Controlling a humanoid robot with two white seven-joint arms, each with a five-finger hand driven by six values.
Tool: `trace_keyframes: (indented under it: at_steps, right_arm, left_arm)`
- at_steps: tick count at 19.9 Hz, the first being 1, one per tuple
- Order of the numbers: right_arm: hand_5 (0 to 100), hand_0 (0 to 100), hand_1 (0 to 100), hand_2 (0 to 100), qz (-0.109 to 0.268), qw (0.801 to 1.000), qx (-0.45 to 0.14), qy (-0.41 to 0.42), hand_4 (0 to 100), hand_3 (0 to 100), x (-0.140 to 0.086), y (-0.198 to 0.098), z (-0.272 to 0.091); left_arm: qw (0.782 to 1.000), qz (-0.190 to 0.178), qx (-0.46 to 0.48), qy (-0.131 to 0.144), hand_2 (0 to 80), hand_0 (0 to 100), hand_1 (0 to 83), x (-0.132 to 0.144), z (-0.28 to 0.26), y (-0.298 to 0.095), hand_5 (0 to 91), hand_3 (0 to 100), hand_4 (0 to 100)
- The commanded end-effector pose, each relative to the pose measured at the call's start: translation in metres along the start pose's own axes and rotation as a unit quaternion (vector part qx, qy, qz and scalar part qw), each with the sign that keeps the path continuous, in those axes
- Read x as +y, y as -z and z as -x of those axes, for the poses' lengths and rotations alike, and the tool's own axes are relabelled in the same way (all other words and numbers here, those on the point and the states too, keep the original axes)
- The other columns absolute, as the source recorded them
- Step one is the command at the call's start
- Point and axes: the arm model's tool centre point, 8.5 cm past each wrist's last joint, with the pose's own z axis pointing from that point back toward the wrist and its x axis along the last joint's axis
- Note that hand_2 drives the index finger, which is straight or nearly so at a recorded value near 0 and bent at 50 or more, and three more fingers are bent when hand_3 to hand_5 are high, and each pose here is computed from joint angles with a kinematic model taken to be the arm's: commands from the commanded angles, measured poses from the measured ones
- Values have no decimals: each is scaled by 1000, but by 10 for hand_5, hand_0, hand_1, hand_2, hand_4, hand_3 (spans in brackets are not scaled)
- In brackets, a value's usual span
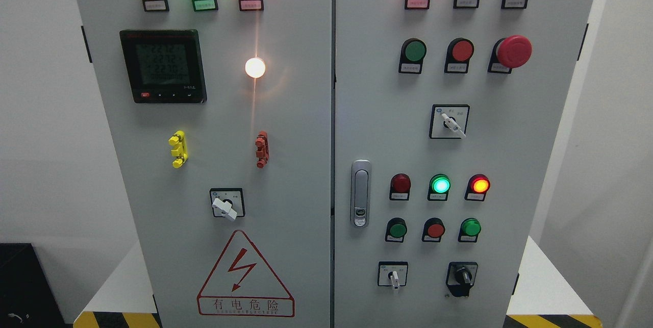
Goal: Flip black knob to close circuit
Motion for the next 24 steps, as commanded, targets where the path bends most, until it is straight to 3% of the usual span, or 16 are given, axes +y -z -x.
trace_keyframes:
  at_steps: [1,6,24]
  right_arm:
    - [5,0,0,52,-18,997,-15,80,108,138,14,-15,-15]
    - [0,0,0,12,-52,995,-16,86,38,71,22,-15,-15]
    - [0,0,0,0,-56,995,-7,87,0,47,27,-17,-11]
  left_arm:
    - [1000,3,0,0,0,120,556,0,0,0,0,0,0]
    - [1000,2,0,1,0,120,556,0,0,0,0,0,0]
    - [1000,3,0,0,0,120,556,0,0,0,0,0,0]
